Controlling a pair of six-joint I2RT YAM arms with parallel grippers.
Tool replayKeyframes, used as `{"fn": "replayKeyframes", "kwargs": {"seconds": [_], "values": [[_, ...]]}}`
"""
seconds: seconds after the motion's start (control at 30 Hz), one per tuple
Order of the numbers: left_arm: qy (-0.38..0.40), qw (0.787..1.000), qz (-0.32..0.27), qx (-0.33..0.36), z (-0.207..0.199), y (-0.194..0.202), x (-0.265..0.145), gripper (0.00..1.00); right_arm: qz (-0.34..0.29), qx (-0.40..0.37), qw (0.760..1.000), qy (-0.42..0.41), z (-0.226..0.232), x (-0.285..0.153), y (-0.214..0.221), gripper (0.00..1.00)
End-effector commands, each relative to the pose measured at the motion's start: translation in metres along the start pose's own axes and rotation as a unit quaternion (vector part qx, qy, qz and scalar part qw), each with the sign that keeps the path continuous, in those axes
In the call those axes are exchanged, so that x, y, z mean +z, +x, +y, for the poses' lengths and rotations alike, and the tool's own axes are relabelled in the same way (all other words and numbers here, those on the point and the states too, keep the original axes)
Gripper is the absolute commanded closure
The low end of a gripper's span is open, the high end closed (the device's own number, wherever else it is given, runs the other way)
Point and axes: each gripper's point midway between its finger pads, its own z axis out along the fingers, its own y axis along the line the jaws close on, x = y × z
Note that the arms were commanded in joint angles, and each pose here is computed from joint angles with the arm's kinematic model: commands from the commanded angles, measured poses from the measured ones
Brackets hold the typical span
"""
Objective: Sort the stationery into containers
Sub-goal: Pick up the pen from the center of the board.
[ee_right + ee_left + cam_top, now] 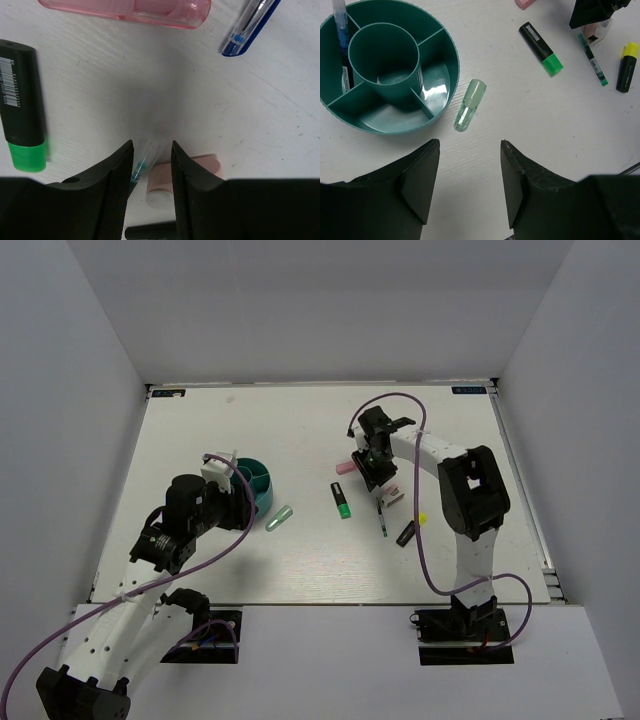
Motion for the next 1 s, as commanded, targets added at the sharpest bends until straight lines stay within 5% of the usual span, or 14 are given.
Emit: {"fn": "replayKeyframes", "kwargs": {"seconds": [0.0,0.97], "values": [[0.005,1.000,-0.006,0.005,-0.001,-0.002,-0.001,0.38,-0.008,0.005,1.000,0.005,-0.002,-0.001,-0.008,0.60],[0.004,1.000,-0.012,0.008,-0.001,-0.003,-0.003,0.38,0.048,0.016,0.999,0.011,-0.004,0.024,0.028,0.63]]}}
